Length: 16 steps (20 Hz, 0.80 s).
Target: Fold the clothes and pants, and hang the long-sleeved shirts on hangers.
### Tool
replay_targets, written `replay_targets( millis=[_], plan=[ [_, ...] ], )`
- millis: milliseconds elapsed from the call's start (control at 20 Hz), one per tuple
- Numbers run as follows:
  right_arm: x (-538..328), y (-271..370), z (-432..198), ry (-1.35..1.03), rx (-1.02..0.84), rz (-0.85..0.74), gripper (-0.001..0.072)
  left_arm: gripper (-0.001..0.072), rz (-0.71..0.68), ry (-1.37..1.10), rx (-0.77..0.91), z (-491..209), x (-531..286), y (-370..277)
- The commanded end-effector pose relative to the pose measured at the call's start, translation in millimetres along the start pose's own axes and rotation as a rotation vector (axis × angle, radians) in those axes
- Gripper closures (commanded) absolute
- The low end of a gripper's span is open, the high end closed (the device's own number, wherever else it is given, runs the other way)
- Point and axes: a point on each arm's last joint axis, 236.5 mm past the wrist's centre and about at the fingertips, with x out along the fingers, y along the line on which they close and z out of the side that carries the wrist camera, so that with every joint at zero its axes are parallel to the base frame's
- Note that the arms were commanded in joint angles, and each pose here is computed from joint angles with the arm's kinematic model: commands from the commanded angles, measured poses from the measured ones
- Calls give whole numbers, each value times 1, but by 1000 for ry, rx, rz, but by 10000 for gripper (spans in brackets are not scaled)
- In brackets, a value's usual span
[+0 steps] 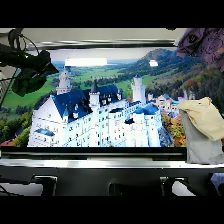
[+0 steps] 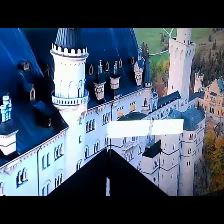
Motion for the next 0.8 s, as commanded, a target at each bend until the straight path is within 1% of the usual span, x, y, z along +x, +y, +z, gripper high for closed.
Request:
replay_targets(
  millis=[0, 300, 700, 750],
  plan=[
    [36, -21, -26, 8, 34, -56, 679, 687, -1, -1, 1, 0, 0, 0],
    [82, -36, -54, 59, 11, -138, 679, 687, -1, -1, 1, 0, 0, 0],
    [92, -48, -65, 84, -3, -192, 676, 687, -1, -1, 1, 0, 0, -1],
    [92, -50, -65, 87, -3, -200, 645, 687, -1, -1, 1, 0, 0, -1]
  ],
)
